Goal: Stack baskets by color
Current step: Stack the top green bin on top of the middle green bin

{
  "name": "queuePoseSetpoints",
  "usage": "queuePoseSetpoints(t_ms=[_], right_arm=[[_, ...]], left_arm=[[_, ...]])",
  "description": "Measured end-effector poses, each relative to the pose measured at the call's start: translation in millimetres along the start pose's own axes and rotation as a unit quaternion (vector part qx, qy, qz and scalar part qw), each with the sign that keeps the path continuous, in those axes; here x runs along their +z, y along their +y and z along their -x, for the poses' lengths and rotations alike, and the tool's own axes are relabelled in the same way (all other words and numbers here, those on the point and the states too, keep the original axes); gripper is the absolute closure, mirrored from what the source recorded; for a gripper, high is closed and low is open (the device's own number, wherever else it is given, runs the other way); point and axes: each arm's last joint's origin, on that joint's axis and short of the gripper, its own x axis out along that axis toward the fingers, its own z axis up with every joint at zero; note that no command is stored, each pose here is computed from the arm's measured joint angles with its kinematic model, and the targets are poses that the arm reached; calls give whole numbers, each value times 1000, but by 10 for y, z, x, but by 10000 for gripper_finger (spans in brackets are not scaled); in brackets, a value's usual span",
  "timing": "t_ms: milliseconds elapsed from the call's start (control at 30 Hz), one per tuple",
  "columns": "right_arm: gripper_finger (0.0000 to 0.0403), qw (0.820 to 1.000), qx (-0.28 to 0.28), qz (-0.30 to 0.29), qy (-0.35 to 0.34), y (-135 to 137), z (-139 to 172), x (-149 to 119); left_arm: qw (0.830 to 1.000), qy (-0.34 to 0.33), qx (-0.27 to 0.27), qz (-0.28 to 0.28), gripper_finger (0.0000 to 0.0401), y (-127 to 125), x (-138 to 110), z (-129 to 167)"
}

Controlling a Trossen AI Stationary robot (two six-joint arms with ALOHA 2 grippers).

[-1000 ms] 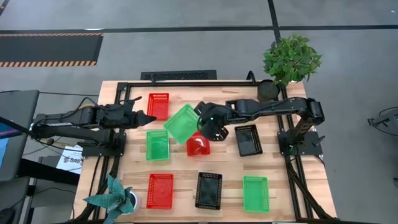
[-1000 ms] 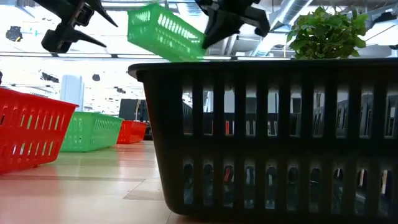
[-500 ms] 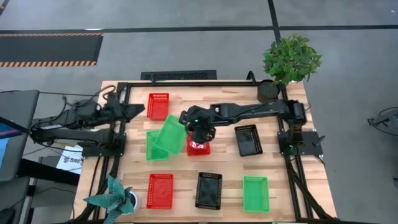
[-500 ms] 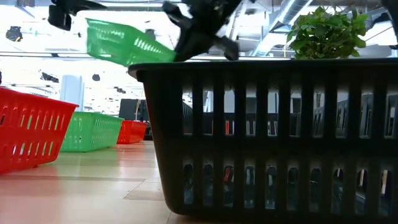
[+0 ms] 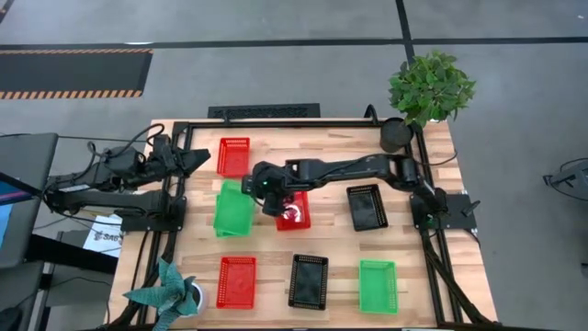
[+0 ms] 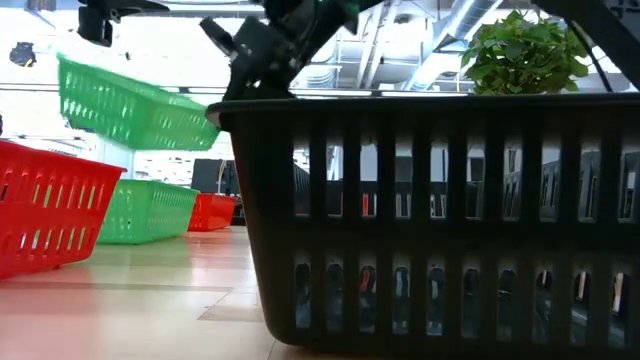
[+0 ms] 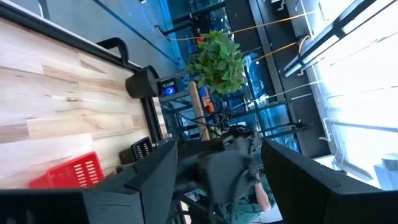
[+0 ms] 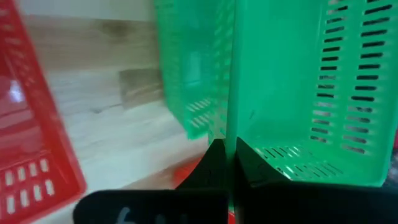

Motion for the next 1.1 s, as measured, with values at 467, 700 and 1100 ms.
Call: queuePoseSetpoints(t_ms=[467,700,1100], right_arm=[[398,1000,6,11,-7,33,-129,-153],[397,999,6,27,-24,37,-129,-154],[395,998,34,22,-40,134,-210,-199]], left_arm=[[1000,-3,1,-6,181,1,2,0],[1000,-8,3,-11,181,2,5,0],[1000,-16,5,-9,181,3,9,0]])
